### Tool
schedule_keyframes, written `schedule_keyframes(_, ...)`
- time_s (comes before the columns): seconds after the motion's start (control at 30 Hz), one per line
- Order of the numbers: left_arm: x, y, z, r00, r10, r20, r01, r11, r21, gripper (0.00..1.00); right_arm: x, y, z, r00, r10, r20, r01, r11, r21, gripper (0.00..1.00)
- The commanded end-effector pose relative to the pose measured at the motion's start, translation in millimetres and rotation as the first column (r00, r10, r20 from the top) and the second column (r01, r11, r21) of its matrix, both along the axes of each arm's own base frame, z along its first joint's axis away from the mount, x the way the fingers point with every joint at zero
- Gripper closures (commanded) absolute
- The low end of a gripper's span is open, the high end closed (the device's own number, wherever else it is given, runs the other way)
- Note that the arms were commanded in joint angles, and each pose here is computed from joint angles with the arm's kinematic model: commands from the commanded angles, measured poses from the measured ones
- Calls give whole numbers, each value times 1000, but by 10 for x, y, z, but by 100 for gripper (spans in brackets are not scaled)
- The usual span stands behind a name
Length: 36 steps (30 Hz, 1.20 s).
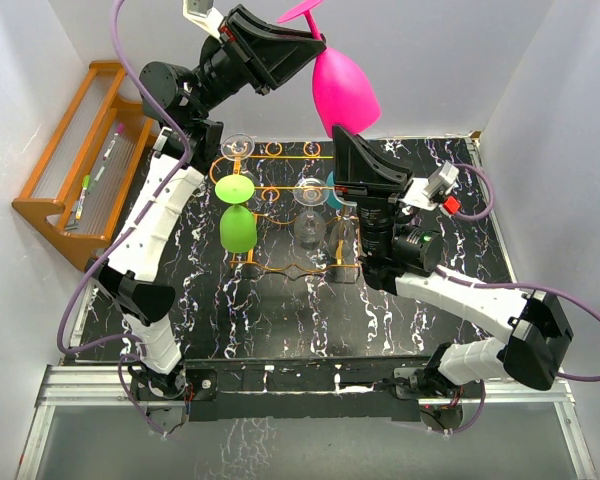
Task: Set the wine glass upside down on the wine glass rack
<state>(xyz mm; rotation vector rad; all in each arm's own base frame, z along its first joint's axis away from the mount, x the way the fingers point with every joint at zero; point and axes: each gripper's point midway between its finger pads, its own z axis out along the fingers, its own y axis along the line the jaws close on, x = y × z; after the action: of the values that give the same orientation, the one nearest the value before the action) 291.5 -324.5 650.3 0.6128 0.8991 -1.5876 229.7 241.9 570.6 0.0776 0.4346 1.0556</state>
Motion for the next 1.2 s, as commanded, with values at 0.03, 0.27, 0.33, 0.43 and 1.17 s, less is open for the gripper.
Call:
schedule_keyframes(0.03, -223, 26, 102, 994, -12, 111, 12, 1000, 6, 100, -326, -197, 255, 988, 54, 143, -71, 991, 111, 92)
schedule_keyframes(0.27, -314, 60, 143, 988, -10, 155, 8, 1000, 13, 100, -306, 44, 237, 981, 144, 130, -150, 988, 35, 92)
schedule_keyframes(0.33, -344, 79, 173, 987, -7, 161, 5, 1000, 10, 100, -266, 123, 221, 980, 168, 109, -171, 985, 16, 92)
schedule_keyframes(0.43, -375, 97, 195, 986, -3, 169, 2, 1000, 10, 100, -223, 192, 196, 978, 188, 93, -190, 982, 11, 92)
schedule_keyframes(1.17, -621, 228, 319, 965, 23, 260, -28, 999, 16, 100, -196, -21, 162, 990, 133, 44, -135, 989, 56, 59)
